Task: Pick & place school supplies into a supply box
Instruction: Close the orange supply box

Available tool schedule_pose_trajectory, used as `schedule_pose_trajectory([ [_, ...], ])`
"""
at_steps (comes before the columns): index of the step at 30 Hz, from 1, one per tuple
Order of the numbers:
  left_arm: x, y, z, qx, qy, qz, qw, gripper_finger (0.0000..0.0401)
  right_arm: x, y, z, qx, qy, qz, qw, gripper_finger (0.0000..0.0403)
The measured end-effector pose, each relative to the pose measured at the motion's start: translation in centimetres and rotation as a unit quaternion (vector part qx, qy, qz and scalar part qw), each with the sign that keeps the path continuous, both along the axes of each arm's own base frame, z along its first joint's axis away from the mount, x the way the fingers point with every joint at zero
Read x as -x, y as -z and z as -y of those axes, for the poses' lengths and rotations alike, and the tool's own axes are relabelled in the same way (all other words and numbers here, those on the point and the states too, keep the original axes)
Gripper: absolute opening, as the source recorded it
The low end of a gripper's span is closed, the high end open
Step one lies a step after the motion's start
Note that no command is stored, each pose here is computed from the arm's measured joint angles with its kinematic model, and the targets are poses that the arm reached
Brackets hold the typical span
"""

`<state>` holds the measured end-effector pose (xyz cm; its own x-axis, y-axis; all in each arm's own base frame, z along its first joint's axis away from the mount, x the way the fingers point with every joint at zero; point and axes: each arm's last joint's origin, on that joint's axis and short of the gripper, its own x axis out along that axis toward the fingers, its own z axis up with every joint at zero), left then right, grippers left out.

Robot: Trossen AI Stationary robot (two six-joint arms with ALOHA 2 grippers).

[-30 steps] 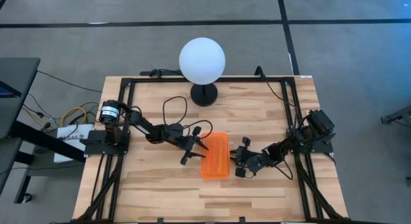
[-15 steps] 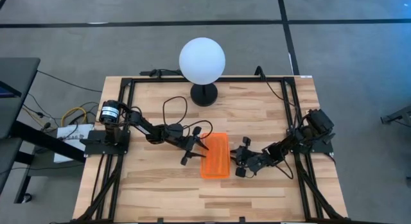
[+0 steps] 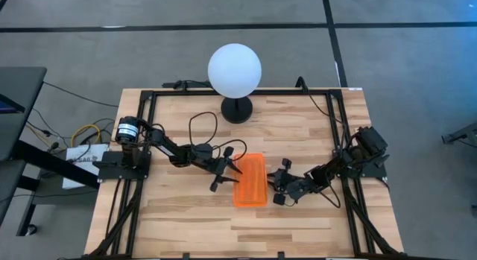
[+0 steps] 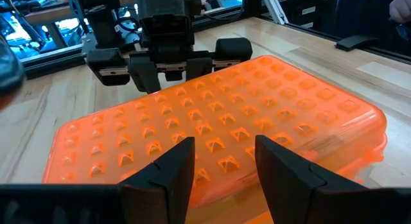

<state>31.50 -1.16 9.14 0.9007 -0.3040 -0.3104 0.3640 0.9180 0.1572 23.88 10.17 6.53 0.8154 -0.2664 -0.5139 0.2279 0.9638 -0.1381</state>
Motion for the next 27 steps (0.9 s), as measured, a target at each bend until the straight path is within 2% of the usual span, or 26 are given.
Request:
schedule_pose_trajectory([
  [17,0.2,0.2,0.2,0.0,0.003,-0.005,1.0,0.0158,0.3,0.0,-0.4,0.003,-0.007,-0.001,1.0,0.0101],
  [27,2.5,-0.5,0.8,-0.012,-0.015,-0.01,1.0,0.0157,0.2,0.0,-0.5,-0.012,-0.018,-0.002,1.0,0.0101],
])
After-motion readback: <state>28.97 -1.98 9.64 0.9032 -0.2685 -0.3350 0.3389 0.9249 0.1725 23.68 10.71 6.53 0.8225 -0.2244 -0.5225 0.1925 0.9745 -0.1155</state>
